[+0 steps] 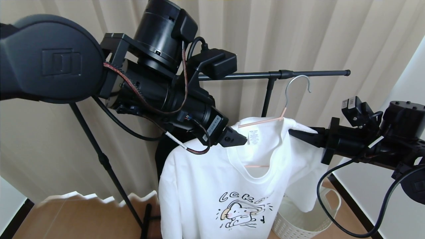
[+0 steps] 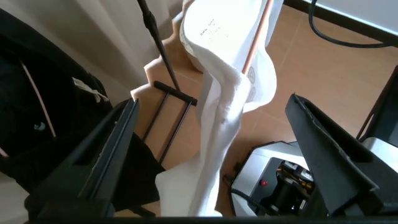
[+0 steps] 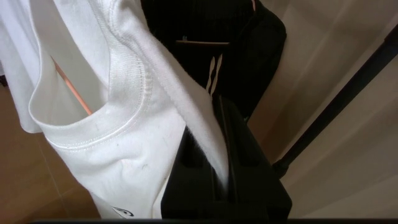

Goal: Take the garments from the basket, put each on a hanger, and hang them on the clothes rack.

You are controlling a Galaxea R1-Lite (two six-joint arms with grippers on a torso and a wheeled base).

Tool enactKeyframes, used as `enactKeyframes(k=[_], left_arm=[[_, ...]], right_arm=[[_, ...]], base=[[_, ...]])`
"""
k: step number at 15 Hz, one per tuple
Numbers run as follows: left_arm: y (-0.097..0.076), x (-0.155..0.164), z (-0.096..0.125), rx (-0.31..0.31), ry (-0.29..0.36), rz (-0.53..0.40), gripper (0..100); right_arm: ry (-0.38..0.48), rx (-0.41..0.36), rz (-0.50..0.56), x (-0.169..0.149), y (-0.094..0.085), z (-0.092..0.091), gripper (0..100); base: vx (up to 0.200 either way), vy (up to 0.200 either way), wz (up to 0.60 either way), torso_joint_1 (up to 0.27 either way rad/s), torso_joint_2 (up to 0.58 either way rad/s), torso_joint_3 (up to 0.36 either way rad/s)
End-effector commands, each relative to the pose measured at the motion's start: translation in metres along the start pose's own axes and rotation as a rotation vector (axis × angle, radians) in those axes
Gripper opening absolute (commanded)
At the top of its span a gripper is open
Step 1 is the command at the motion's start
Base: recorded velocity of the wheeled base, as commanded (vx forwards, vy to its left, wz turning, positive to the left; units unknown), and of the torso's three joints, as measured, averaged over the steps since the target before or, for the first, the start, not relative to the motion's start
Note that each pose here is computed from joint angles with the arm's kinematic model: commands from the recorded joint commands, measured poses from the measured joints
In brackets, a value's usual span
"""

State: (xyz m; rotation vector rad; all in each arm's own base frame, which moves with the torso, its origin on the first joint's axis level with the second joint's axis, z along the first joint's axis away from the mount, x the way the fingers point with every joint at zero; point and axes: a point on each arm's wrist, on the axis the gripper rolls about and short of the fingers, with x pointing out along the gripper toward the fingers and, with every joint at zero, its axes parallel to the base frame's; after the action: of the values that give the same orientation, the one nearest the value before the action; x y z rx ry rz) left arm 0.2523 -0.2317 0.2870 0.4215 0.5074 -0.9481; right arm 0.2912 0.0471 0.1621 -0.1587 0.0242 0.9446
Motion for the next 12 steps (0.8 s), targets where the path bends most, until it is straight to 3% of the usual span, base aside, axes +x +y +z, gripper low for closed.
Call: enactKeyframes(k=[1,12], left_arm=[[-0.0023,0.0139,0.0008,0.005,0.016,-0.013,100],[-0.0109,0.0226,-0.0028,0.015,0.042,-0.037,100]], right_arm=[[-0.005,-0.005,0.0,-0.0009,0.0007,0.0021,0],[-0.024,-0.028,-0.008,-0.0052,0.0029,0.0107,0]], base=[[0.0,0.0,0.0,0.0,0.0,0.0],[0.0,0.0,0.0,0.0,0.0,0.0]])
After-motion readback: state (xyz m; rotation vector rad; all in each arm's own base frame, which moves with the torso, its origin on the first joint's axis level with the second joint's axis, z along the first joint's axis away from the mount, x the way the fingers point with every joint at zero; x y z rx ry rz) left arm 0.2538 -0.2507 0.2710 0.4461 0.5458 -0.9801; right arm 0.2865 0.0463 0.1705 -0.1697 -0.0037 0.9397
